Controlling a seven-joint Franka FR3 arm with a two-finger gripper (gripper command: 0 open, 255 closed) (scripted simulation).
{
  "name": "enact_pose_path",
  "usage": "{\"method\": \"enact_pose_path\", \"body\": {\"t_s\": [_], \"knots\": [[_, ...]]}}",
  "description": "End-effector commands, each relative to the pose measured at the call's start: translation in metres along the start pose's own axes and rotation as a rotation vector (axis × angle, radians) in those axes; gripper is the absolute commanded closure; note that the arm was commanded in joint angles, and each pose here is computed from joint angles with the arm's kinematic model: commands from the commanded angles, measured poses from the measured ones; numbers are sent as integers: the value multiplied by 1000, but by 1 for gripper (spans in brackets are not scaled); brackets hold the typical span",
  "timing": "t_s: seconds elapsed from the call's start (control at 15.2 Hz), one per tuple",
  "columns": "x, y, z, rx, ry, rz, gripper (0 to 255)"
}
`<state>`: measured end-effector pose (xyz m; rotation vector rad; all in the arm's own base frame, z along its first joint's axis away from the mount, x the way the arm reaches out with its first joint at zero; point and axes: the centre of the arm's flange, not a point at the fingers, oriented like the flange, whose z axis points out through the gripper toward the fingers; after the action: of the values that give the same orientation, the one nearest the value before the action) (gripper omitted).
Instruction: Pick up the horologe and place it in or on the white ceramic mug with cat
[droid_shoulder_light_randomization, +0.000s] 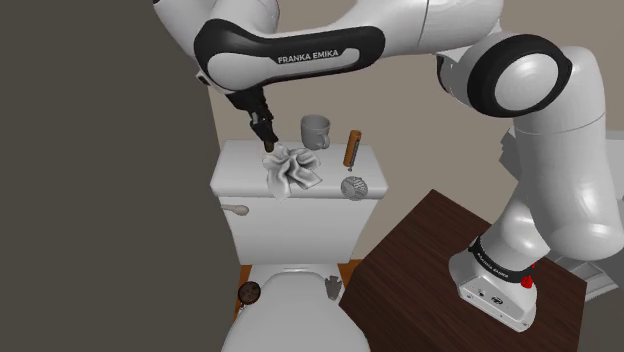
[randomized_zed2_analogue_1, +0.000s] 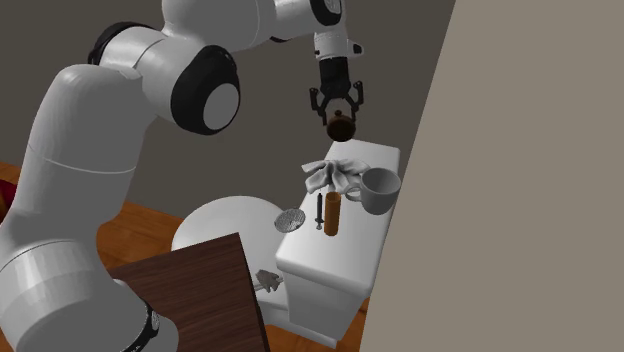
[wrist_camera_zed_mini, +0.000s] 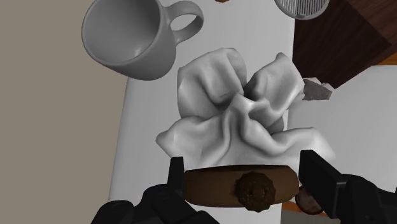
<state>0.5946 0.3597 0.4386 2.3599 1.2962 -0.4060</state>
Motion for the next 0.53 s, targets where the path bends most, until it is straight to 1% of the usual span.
{"method": "enact_pose_path", "body": {"t_s": [0.0, 0.46], "knots": [[-5, 3, -9, 0, 0, 0, 255], [-21, 11, -41, 0, 0, 0, 255]]}}
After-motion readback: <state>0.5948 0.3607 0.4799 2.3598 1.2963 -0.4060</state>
